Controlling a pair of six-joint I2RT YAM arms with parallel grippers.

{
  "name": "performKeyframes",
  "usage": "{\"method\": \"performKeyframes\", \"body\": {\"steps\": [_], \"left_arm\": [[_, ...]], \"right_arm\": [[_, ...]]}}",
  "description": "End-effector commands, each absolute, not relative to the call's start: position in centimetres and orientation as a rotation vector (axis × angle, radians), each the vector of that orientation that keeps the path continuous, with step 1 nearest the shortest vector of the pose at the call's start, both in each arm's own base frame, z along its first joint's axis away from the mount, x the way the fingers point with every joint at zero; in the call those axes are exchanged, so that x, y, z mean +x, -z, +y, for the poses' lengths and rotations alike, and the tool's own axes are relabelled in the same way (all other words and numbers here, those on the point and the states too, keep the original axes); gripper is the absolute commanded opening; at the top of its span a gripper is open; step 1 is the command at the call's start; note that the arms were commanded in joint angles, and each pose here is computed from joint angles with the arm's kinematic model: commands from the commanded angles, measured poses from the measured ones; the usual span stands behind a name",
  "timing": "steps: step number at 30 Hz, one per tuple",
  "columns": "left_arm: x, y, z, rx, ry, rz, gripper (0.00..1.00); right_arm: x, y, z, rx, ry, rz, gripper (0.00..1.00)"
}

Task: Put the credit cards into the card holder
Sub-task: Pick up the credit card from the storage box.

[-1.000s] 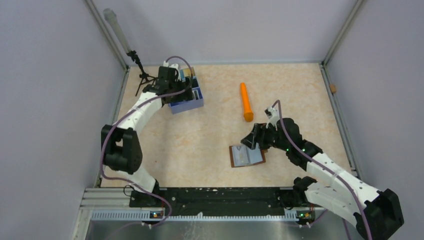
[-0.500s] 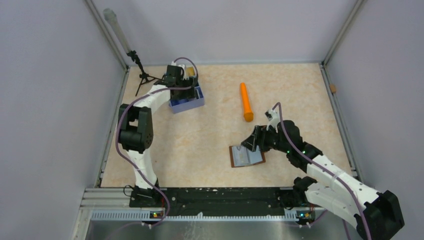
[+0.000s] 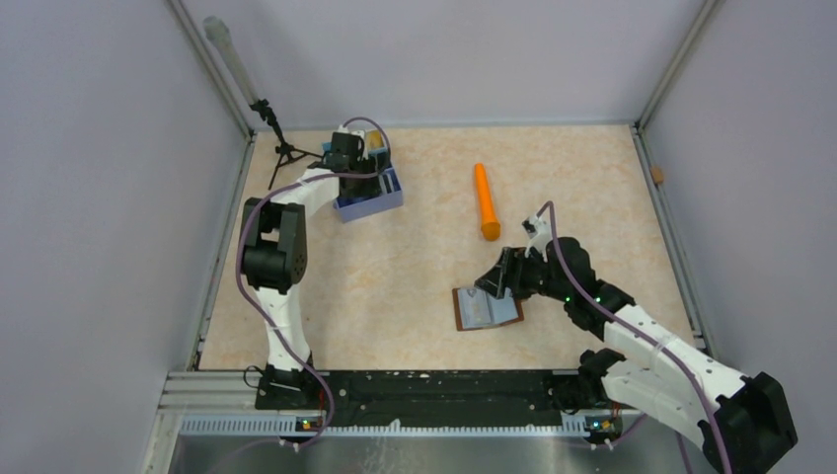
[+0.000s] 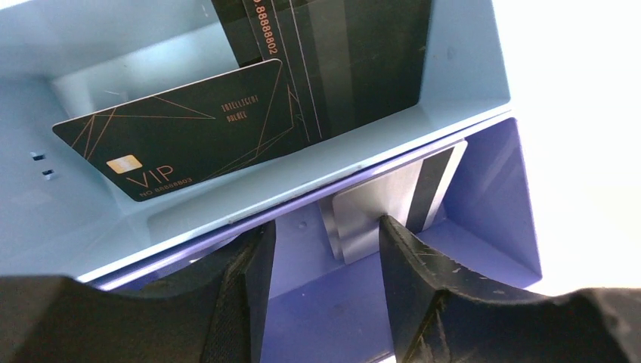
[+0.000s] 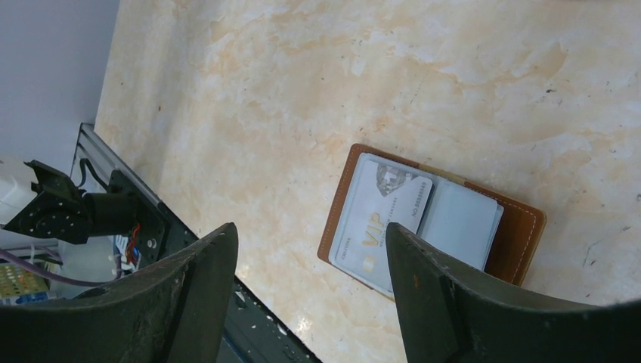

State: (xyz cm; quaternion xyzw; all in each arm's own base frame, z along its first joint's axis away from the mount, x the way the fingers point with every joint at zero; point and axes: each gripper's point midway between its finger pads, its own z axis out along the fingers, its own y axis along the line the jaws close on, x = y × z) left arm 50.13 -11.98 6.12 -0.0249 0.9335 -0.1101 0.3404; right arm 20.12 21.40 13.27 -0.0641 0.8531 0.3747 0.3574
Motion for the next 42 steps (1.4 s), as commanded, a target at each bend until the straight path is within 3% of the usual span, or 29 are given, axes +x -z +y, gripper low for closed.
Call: {"method": "performKeyframes", "body": {"steps": [1,7,18,28,42], "left_arm": [[52.2,-6.8,-10.3,-0.112,0.229,2.348,0.54],[52.0,-7.3,-9.7,-0.128,0.266,2.323,0.43],[51.5,-7.8,-9.7,-0.080,0.407,2.297,0.31],[51.2,-8.4,-9.5,-0.070,0.530,2.265,0.00],[49.3,-13.9,-8.4,0.022,0.540,2.116,0.00]], "right_arm": [[20.6,-13.9,21.8,-0.157,-1.003,2.165,0.70],[20.6,-13.9,22.0,-0.159,-1.013,2.163,0.70],[20.5,-13.7,22.3,-0.160,-1.035,2.167,0.70],[20.4,-13.7,22.2,-0.157,-1.036,2.170,0.69],[20.2,-13.7,22.2,-0.154,-1.042,2.171,0.69]]}}
